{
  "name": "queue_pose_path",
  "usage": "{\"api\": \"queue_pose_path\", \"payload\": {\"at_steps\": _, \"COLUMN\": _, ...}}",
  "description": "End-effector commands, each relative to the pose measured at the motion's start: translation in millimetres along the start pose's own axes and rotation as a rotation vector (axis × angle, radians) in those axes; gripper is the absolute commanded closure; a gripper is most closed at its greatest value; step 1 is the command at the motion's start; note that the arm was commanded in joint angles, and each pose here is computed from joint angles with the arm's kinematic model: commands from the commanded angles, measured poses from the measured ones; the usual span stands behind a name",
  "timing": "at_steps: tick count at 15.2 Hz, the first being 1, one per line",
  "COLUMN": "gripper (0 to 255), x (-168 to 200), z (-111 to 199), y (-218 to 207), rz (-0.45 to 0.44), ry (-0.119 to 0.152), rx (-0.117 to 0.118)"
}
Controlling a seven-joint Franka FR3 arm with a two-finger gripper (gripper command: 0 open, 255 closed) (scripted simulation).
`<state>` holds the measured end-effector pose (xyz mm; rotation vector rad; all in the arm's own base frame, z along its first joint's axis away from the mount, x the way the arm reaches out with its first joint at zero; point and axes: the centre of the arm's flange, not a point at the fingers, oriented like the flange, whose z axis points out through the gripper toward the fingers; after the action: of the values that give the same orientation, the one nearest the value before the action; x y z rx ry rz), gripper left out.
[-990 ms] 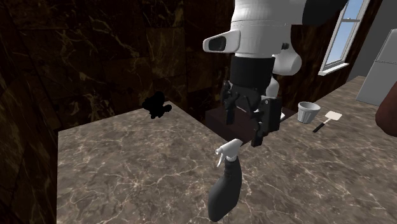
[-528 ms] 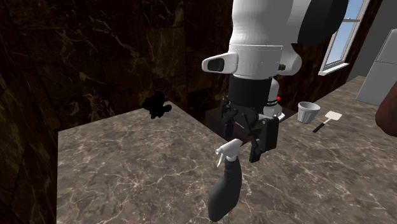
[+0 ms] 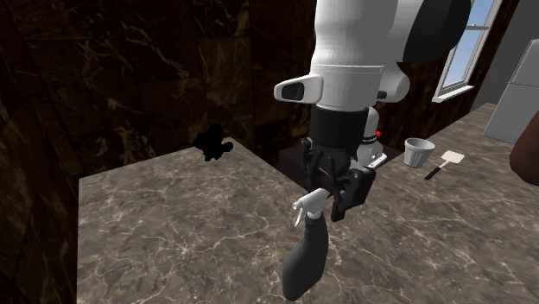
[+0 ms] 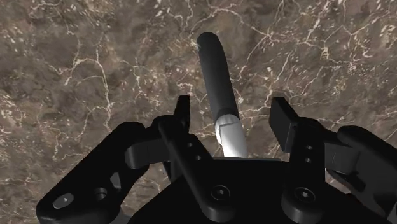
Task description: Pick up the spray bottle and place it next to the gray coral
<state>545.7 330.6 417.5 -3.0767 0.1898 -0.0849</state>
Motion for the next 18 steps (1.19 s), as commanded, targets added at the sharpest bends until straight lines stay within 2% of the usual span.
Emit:
{"api": "queue_pose_path", "payload": {"at_steps": 1, "gripper": 255, "x": 0.0, "z": 0.0, "y": 0.0, "rz": 0.000, "ry": 0.000, "rx": 0.000}}
{"api": "queue_pose_path", "payload": {"at_steps": 9, "gripper": 255, "x": 0.0, "z": 0.0, "y": 0.0, "rz": 0.000, "ry": 0.000, "rx": 0.000}}
{"api": "queue_pose_path", "payload": {"at_steps": 18, "gripper": 255, "x": 2.4, "z": -47.3, "y": -2.9, "rz": 0.000, "ry": 0.000, "rx": 0.000}}
